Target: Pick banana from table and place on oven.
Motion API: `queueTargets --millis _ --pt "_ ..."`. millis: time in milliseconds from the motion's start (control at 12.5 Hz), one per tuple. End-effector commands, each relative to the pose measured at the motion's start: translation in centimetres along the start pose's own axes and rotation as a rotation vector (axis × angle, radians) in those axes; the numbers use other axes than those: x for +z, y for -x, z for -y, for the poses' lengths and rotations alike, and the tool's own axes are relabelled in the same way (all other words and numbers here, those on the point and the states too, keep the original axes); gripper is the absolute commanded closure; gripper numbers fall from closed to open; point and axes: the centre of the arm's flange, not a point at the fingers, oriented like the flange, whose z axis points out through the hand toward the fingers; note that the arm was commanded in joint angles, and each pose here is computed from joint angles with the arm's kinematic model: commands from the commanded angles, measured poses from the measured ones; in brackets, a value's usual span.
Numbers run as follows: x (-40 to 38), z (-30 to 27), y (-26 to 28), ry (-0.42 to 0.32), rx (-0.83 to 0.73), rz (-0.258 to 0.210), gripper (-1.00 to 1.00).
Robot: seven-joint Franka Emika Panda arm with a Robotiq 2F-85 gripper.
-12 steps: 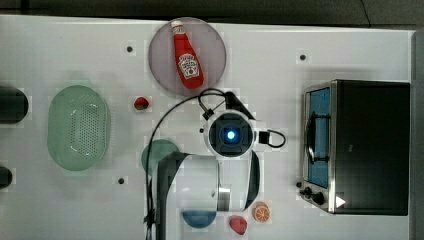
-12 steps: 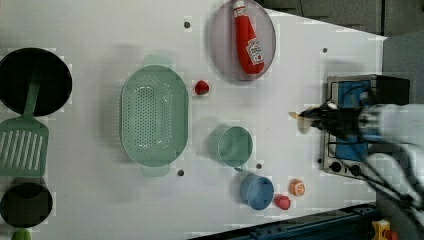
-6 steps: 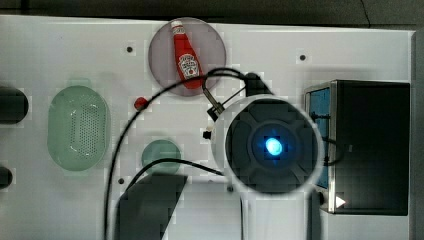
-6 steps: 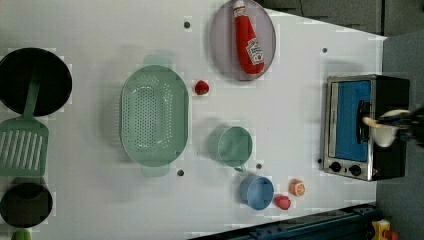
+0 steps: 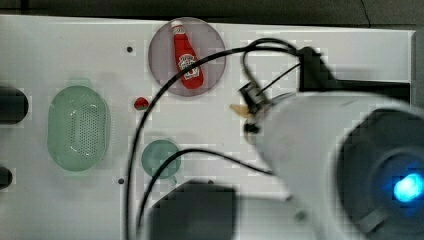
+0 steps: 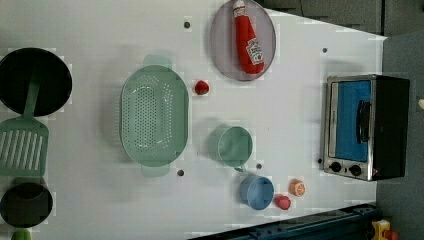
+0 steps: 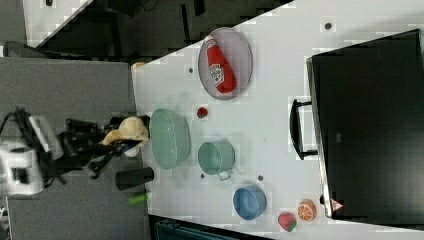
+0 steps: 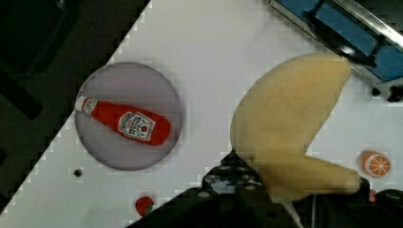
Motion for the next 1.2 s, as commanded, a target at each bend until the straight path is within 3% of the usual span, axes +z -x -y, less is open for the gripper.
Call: queueTargets --millis 80,400,480,800,1200 --pt "8.4 -6.6 -9.6 0.133 -0.03 0.084 0.58" --pt "11.4 -16.4 -18.8 0.136 -0.161 -0.006 0.58" --pt "12.5 -18.6 -20.2 0.155 -0.184 -0.009 0.58" --pt "17.3 -22.2 -22.1 0.203 -0.178 0.069 0.53" --pt "18.7 -21.6 -22.5 0.212 -0.184 0.059 -0.57"
